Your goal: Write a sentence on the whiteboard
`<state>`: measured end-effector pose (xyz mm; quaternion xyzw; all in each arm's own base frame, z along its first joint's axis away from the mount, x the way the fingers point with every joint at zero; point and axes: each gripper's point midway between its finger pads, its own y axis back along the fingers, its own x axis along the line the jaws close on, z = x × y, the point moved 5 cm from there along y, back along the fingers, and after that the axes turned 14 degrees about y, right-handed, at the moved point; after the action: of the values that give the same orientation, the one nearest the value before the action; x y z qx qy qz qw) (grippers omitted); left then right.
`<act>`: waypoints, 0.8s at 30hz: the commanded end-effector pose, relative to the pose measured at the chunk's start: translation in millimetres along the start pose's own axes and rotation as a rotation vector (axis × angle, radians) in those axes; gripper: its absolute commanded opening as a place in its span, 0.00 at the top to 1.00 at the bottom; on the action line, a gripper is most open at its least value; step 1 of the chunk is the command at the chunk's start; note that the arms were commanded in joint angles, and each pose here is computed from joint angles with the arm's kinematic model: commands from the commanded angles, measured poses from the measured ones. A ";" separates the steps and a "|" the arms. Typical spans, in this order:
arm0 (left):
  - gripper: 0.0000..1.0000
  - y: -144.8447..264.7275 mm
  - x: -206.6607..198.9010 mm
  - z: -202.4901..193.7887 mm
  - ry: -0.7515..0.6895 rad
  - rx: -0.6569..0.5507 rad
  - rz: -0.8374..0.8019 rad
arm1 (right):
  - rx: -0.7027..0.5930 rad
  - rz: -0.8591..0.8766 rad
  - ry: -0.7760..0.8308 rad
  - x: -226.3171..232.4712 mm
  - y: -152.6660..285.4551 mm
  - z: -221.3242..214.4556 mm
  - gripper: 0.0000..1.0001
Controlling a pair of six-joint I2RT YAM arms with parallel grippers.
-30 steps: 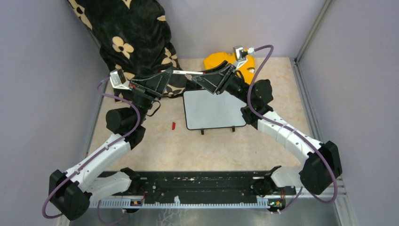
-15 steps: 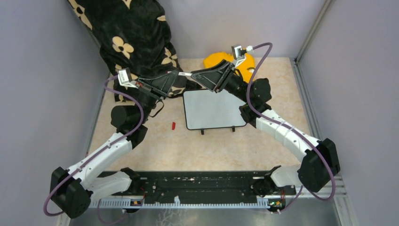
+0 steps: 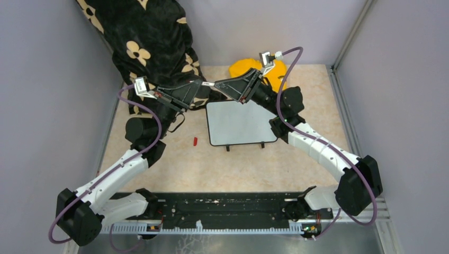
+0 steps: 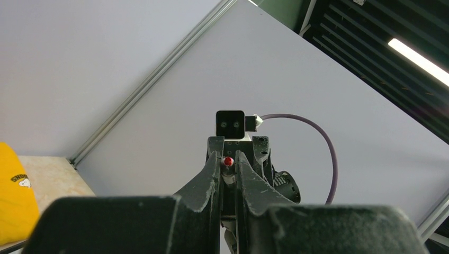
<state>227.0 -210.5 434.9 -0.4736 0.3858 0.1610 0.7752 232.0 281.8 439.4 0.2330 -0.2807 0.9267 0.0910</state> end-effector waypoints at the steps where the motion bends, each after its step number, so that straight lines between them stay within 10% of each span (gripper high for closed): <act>1: 1.00 -4.2 1.1 -1.9 -0.021 0.020 0.024 | -0.054 0.067 0.054 21.7 -5.0 22.9 0.67; 24: 1.00 -5.0 6.9 -9.1 -0.013 0.073 0.051 | -0.042 0.027 0.051 16.0 -3.0 19.3 0.63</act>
<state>231.6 -217.1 427.4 -0.4471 0.3970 0.1752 0.7822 237.4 284.1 430.2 0.2500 -0.2636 0.9253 0.1084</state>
